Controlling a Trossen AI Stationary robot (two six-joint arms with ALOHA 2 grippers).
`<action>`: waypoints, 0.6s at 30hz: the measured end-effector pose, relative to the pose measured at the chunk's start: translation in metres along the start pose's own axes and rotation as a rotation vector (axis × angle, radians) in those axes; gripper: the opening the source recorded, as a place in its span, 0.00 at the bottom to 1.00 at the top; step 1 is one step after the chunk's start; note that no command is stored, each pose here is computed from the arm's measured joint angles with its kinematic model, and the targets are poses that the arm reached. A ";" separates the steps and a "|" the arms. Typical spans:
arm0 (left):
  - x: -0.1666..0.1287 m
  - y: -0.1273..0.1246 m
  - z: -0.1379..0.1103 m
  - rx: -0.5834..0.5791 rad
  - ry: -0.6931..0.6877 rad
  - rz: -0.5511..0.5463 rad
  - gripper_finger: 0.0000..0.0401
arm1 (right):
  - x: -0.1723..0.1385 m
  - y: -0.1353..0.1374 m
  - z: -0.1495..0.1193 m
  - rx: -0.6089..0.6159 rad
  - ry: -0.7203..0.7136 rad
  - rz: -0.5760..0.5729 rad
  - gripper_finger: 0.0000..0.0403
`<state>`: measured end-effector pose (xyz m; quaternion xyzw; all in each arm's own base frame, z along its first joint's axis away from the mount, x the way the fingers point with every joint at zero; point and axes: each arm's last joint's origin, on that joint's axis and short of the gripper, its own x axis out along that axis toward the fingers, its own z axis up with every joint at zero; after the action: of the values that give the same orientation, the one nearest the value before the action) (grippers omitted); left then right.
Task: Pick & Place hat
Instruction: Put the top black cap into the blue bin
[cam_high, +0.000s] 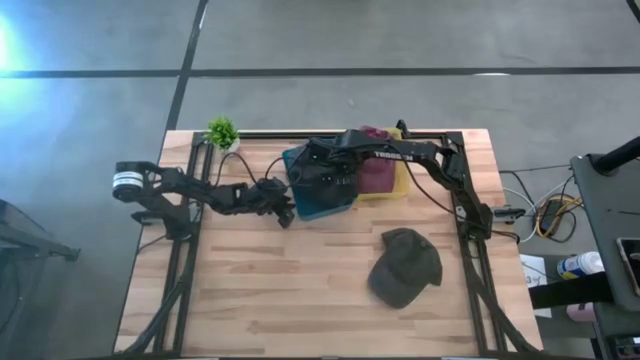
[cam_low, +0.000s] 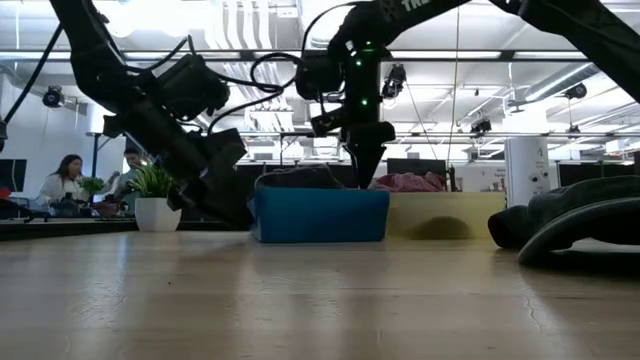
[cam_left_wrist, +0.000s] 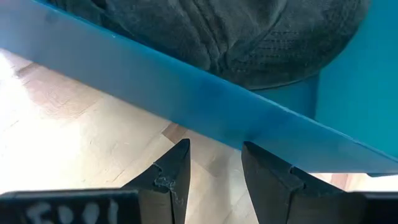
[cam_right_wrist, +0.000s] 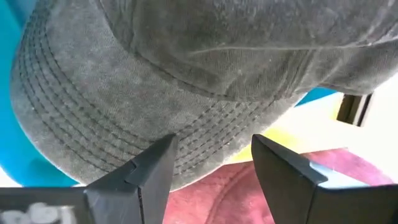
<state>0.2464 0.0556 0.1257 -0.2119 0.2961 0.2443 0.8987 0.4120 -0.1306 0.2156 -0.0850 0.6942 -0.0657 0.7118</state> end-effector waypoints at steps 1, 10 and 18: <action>0.000 0.000 0.000 0.000 0.001 -0.001 0.34 | -0.001 0.002 0.002 -0.004 -0.006 -0.002 0.53; 0.012 0.001 -0.010 -0.052 0.051 -0.014 0.34 | -0.004 0.015 0.011 0.035 -0.102 0.146 0.53; 0.010 -0.003 -0.005 -0.063 0.006 -0.022 0.34 | -0.004 0.036 0.020 -0.007 -0.146 0.156 0.53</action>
<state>0.2525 0.0539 0.1165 -0.2441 0.2887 0.2432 0.8933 0.4312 -0.0936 0.2118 -0.0379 0.6451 -0.0014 0.7632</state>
